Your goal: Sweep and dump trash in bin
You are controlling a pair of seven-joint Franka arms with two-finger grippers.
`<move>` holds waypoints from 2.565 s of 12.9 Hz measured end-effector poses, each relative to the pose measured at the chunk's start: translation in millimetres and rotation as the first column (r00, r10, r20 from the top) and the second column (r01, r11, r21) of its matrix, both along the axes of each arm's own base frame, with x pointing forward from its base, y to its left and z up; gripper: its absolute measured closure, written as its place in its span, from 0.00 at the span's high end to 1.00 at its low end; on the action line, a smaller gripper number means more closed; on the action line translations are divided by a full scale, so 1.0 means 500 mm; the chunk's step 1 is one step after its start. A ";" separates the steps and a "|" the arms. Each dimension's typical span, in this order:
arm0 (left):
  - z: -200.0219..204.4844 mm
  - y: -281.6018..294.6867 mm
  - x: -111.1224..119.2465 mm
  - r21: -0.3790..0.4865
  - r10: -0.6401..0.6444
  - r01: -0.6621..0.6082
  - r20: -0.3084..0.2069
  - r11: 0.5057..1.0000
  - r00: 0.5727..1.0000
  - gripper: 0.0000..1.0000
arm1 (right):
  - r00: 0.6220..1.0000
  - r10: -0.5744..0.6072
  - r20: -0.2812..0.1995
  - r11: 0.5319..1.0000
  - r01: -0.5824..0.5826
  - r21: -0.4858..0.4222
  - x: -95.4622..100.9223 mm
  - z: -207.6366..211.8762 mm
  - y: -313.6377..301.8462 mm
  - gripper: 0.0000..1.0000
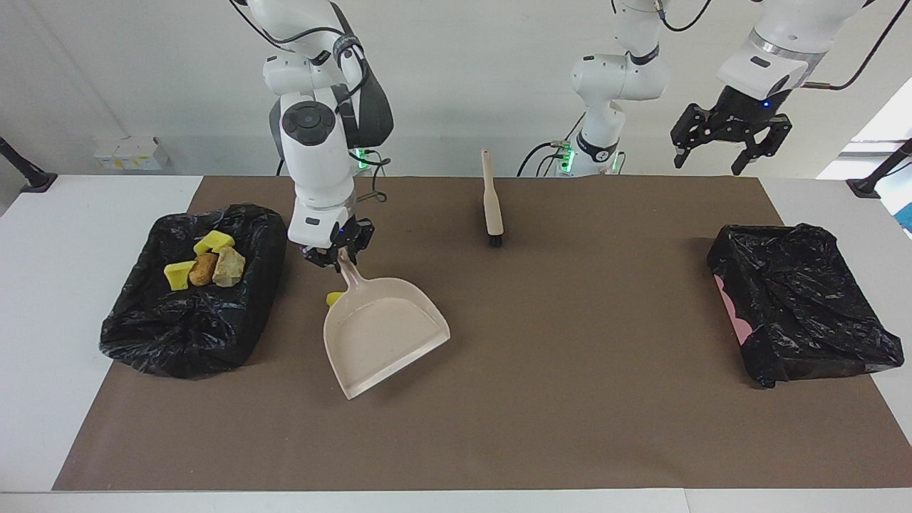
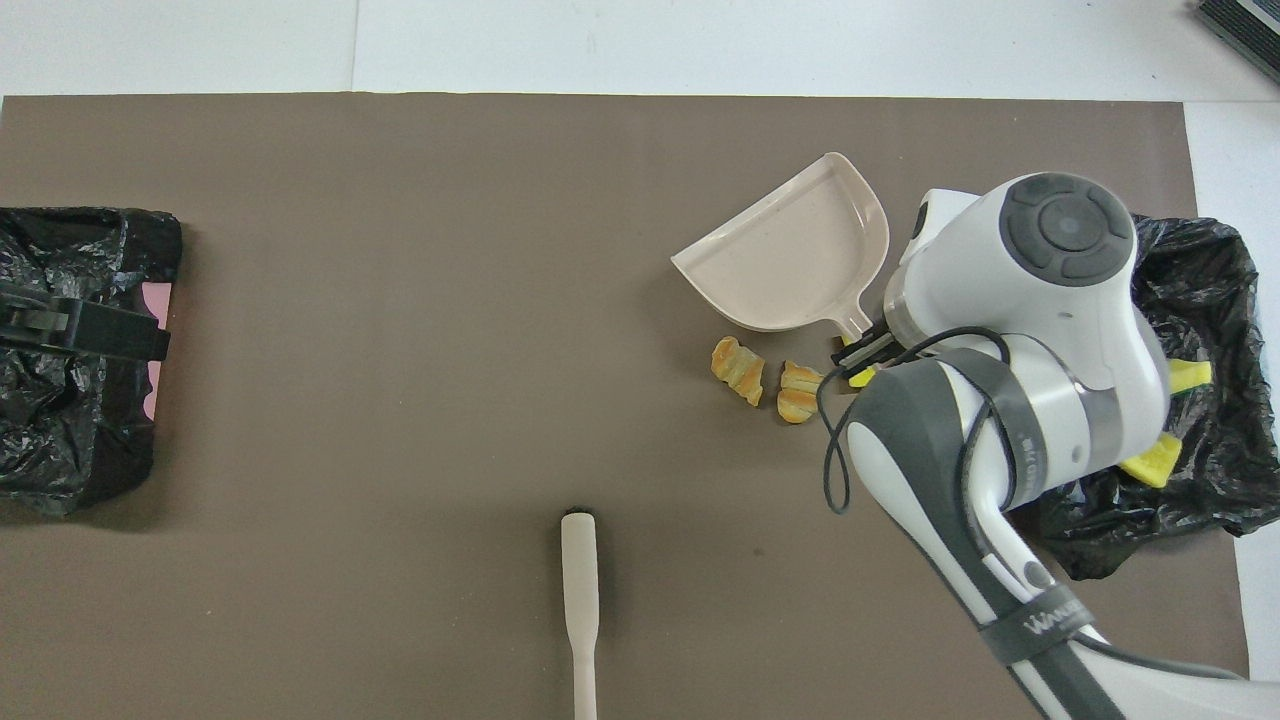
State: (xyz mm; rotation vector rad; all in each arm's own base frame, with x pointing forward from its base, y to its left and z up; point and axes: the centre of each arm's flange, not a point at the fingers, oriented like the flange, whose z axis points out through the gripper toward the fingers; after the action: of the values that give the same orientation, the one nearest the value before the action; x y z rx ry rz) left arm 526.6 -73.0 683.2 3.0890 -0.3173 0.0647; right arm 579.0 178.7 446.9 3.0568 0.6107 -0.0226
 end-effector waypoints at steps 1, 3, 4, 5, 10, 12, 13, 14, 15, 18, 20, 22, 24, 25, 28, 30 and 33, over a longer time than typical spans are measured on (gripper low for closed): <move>0.000 0.000 0.000 0.000 0.000 0.000 0.000 1.000 1.000 1.00 | 0.996 -0.091 0.006 0.996 0.091 0.022 0.002 -0.009 0.042 0.31; 0.000 0.001 0.000 0.000 0.001 -0.001 0.000 1.000 1.000 1.00 | 0.974 -0.225 -0.006 0.972 0.225 0.062 0.009 -0.018 0.125 0.31; 0.000 0.001 0.000 0.000 0.001 -0.001 0.000 1.000 1.000 1.00 | 0.959 -0.284 -0.011 0.956 0.284 0.073 0.013 -0.026 0.166 0.31; 0.000 0.001 0.000 0.000 0.001 -0.001 0.000 1.000 1.000 1.00 | 0.944 -0.330 -0.011 0.940 0.330 0.084 0.018 -0.037 0.201 0.31; 0.000 0.001 0.000 0.000 0.001 -0.001 0.000 1.000 1.000 1.00 | 0.891 -0.454 -0.023 0.882 0.453 0.129 0.021 -0.084 0.408 0.31; 0.000 0.001 0.000 0.000 0.001 -0.001 0.000 1.000 1.000 1.00 | 0.884 -0.467 -0.019 0.873 0.464 0.148 0.025 -0.074 0.436 0.31; 0.000 0.001 0.000 0.000 0.001 -0.001 0.000 1.000 1.000 1.00 | 0.883 -0.470 -0.019 0.872 0.467 0.148 0.030 -0.077 0.434 0.31; 0.000 0.001 0.000 0.000 0.001 -0.001 0.000 1.000 1.000 1.00 | 0.881 -0.473 -0.021 0.870 0.471 0.144 0.034 -0.086 0.433 0.31; 0.000 0.001 0.000 0.000 0.001 -0.001 0.000 1.000 1.000 1.00 | 0.874 -0.485 -0.026 0.864 0.483 0.141 0.036 -0.096 0.436 0.31; 0.000 0.001 0.000 0.000 0.001 -0.001 0.000 1.000 1.000 1.00 | 0.864 -0.503 -0.030 0.851 0.502 0.154 0.033 -0.103 0.480 0.31; 0.000 0.001 0.000 0.000 0.001 -0.001 0.000 1.000 1.000 1.00 | 0.867 -0.497 -0.031 0.855 0.495 0.154 0.026 -0.111 0.501 0.31; 0.000 0.001 0.000 0.000 0.001 -0.001 0.000 1.000 1.000 1.00 | 0.871 -0.491 -0.029 0.860 0.490 0.144 0.025 -0.135 0.508 0.31; 0.000 0.001 0.000 0.000 0.001 -0.001 0.000 1.000 1.000 1.00 | 0.872 -0.488 -0.032 0.863 0.488 0.134 0.023 -0.148 0.510 0.41; 0.000 0.001 0.000 0.000 0.001 -0.001 0.000 1.000 1.000 1.00 | 0.873 -0.486 -0.033 0.864 0.486 0.129 0.020 -0.151 0.512 0.53; 0.000 0.001 0.000 0.000 0.001 -0.001 0.000 1.000 1.000 1.00 | 0.885 -0.462 -0.055 0.882 0.465 0.076 -0.024 -0.138 0.521 0.88; 0.000 0.001 0.000 0.000 0.001 -0.001 0.000 1.000 1.000 1.00 | 0.906 -0.419 -0.065 0.906 0.422 0.040 -0.100 -0.125 0.545 1.00; 0.000 -0.002 0.000 0.000 -0.001 0.001 0.001 1.000 1.000 1.00 | 0.921 -0.383 -0.070 0.923 0.383 -0.010 -0.232 -0.122 0.582 1.00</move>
State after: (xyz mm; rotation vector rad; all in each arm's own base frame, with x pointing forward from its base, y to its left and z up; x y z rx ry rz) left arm 526.6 -73.7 683.3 3.0888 -0.3192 0.0665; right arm 463.1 469.6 386.0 3.1349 0.0020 -0.1367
